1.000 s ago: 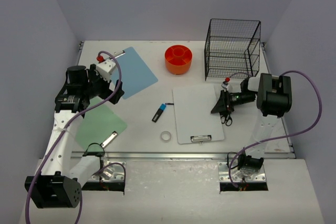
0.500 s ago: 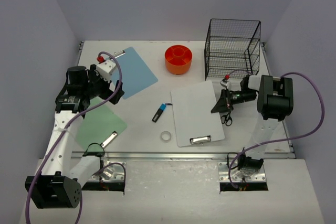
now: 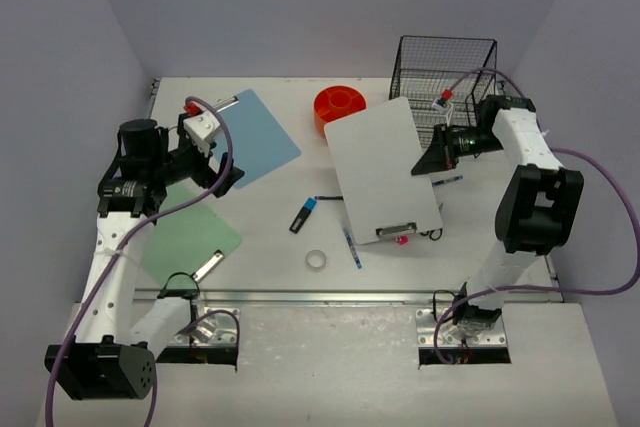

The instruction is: Organize the desk

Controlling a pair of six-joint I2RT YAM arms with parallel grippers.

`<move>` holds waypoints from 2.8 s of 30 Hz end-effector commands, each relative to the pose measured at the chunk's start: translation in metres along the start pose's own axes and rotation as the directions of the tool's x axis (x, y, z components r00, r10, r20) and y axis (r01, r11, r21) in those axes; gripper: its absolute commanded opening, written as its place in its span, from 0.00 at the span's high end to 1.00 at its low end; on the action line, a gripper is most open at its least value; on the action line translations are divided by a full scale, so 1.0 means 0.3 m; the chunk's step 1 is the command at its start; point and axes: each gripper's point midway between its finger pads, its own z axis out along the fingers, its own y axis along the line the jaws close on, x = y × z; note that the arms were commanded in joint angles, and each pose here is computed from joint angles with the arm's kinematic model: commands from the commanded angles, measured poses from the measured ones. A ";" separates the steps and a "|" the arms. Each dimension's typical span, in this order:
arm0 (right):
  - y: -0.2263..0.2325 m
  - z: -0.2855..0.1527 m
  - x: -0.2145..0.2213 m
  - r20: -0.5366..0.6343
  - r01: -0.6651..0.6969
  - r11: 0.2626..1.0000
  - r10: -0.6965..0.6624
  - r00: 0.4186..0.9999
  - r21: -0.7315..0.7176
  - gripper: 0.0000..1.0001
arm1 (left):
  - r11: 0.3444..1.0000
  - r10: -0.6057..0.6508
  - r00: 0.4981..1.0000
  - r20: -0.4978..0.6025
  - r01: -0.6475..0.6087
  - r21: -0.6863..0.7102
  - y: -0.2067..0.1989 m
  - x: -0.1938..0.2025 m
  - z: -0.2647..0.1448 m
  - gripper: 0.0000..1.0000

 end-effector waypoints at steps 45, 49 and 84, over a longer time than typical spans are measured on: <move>0.332 0.232 0.039 -0.432 0.678 0.732 -0.635 0.640 -0.072 1.00 | 0.813 0.190 0.961 0.200 -0.269 0.516 -0.386 -0.177 0.351 0.25; 0.322 0.235 0.049 -0.443 0.664 0.744 -0.621 0.647 -0.071 1.00 | 0.821 0.210 0.964 0.164 -0.265 0.506 -0.372 -0.133 0.321 0.22; 0.368 0.293 -0.087 -0.364 0.688 0.725 -0.648 0.669 -0.027 0.73 | 0.657 0.041 0.987 0.154 -0.142 0.740 -0.476 -0.077 0.294 1.00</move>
